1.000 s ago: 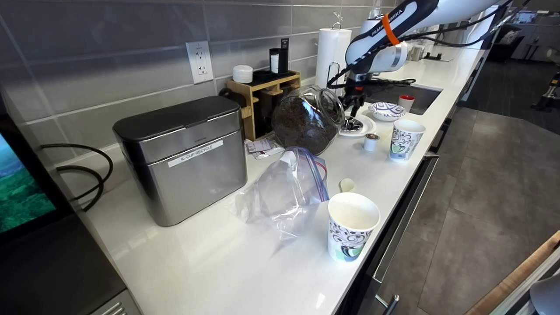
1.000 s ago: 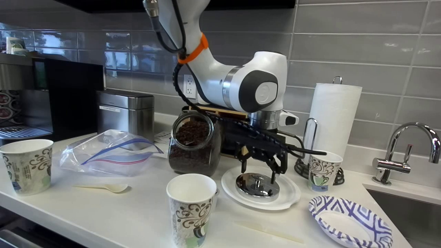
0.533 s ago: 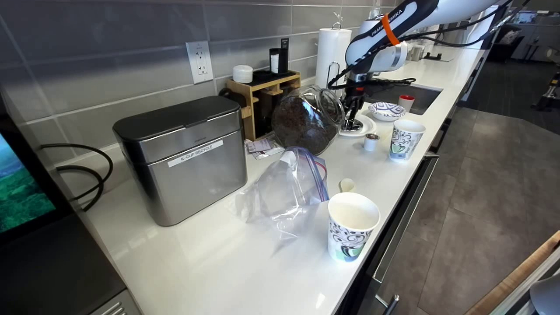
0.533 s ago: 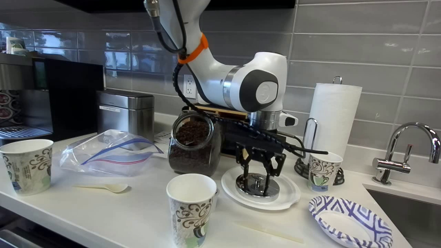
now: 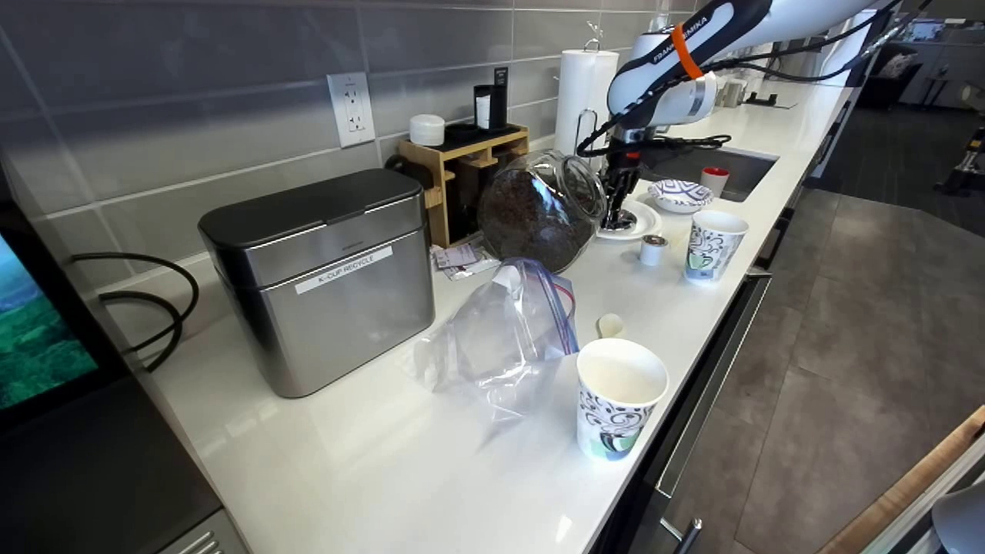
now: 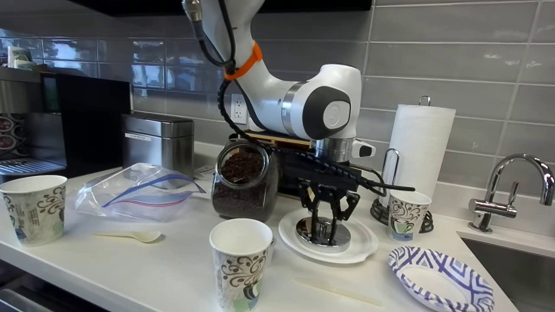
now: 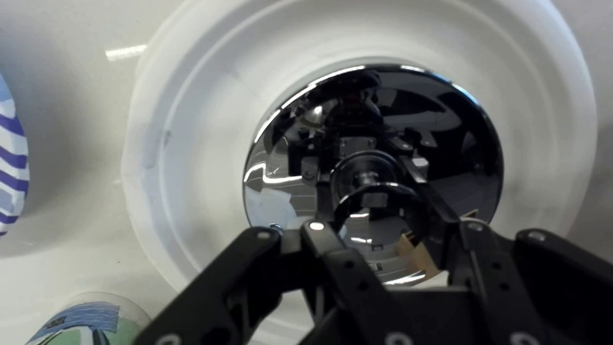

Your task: Put the lid on the jar

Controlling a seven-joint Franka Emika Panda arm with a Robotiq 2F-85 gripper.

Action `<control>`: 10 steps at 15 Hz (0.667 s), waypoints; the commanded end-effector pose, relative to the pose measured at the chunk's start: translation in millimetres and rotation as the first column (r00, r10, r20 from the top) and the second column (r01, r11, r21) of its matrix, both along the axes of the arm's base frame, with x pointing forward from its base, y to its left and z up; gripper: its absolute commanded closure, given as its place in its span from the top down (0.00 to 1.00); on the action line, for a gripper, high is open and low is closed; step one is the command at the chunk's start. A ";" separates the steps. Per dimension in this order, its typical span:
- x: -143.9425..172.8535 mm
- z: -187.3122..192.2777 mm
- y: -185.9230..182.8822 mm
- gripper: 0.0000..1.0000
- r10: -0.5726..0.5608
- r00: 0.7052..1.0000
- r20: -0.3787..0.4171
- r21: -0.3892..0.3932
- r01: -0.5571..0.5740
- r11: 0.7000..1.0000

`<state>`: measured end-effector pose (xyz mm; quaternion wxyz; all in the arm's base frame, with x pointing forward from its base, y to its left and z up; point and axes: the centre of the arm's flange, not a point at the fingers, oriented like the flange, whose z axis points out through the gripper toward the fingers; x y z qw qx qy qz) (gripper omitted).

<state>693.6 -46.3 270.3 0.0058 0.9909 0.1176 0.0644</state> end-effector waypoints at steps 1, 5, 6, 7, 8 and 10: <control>-0.1 10.5 -2.2 0.21 0.007 1.000 -0.006 -0.012 -0.007 1.000; -19.7 36.5 -13.1 0.21 -0.024 0.999 0.029 -0.007 0.024 1.000; -24.8 43.3 -15.8 0.21 -0.028 0.999 0.041 -0.009 0.029 1.000; -32.7 51.3 -17.9 0.21 -0.032 0.998 0.058 -0.008 0.033 0.999; -37.7 57.6 -20.6 0.21 -0.036 0.997 0.066 -0.010 0.037 0.999; -52.2 72.3 -21.7 0.21 -0.047 0.995 0.089 0.003 0.047 0.999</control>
